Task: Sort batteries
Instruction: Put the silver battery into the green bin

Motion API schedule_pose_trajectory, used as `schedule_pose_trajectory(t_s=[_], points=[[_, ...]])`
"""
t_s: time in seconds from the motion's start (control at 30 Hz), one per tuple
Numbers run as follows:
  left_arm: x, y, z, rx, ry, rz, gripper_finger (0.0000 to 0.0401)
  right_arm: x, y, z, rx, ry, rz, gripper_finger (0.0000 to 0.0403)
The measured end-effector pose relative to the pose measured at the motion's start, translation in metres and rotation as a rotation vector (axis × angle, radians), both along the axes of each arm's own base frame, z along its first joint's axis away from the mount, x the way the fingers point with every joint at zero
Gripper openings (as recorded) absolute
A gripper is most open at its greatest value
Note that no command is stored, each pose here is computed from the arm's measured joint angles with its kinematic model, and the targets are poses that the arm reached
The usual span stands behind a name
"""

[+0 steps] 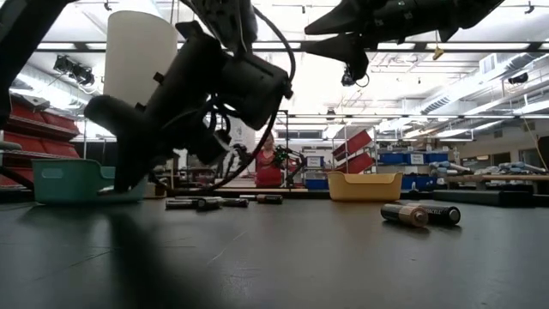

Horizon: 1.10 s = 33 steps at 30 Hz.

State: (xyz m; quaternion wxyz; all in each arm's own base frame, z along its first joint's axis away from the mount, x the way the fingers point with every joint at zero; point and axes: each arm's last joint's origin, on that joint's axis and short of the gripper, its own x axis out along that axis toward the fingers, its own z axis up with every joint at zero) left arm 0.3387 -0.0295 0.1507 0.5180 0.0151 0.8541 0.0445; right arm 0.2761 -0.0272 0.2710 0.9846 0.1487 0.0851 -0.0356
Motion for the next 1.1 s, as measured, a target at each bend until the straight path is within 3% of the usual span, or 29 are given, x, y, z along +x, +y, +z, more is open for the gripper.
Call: schedule_pose_trajectory(t_s=[0.37,0.57,0.97,1.1], points=[[-0.015,0.028,0.051,0.061,-0.112,0.176,0.0031,0.000,0.001,0.000,-0.011,0.000,0.045,0.0183],[-0.029,0.052,0.068,0.097,-0.062,0.205,0.0031,0.000,0.001,0.000,-0.011,0.000,0.045,0.0183],[-0.057,0.089,0.031,0.042,0.054,0.192,0.0037,0.001,0.010,0.000,0.036,-0.001,0.068,0.0183],[-0.070,0.094,0.019,0.038,0.110,0.223,0.0059,0.001,0.014,0.000,0.036,-0.001,0.081,0.0183]])
